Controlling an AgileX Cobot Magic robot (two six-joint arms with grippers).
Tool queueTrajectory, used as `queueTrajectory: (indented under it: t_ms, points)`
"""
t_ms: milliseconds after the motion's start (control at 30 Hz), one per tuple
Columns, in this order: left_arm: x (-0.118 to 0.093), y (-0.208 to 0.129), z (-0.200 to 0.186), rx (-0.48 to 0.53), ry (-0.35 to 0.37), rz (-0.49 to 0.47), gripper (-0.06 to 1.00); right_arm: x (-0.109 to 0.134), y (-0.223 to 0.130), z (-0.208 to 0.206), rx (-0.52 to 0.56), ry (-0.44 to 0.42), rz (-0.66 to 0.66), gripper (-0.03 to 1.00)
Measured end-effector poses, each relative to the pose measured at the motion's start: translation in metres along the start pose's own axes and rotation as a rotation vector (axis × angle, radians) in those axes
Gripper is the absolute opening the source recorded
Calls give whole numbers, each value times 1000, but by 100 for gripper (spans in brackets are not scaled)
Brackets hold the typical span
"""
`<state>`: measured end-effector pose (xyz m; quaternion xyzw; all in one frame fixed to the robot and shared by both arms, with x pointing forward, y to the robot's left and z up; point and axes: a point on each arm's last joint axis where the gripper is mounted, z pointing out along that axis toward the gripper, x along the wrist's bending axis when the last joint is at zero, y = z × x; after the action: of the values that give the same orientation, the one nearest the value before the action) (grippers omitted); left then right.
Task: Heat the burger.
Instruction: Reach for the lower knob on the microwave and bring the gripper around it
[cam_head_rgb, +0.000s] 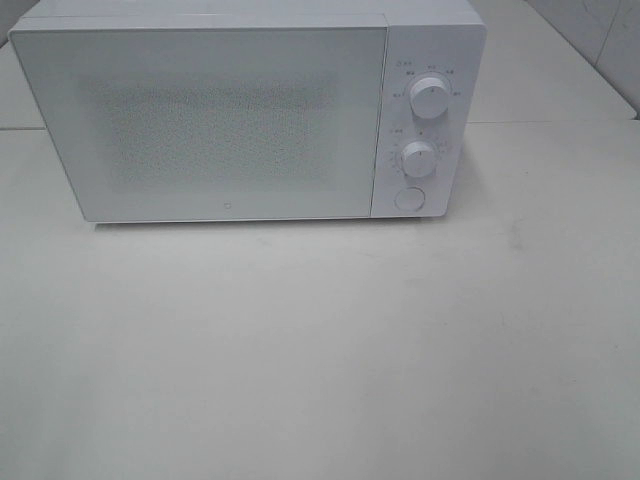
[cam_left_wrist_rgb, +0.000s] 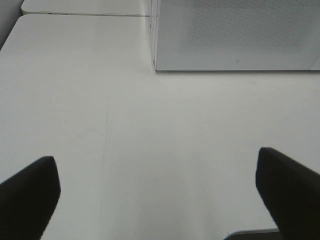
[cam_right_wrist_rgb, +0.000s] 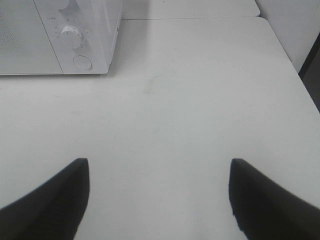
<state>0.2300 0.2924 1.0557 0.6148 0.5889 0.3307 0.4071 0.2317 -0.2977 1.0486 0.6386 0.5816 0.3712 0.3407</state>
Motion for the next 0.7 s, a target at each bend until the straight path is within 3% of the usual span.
queueTrajectory:
  t_ms: [300, 700]
  points:
    - [0, 0, 0, 0, 0, 0, 99, 2, 13, 3, 12, 4, 3, 75]
    - [0, 0, 0, 0, 0, 0, 99, 9, 45, 27, -9, 116, -54, 75]
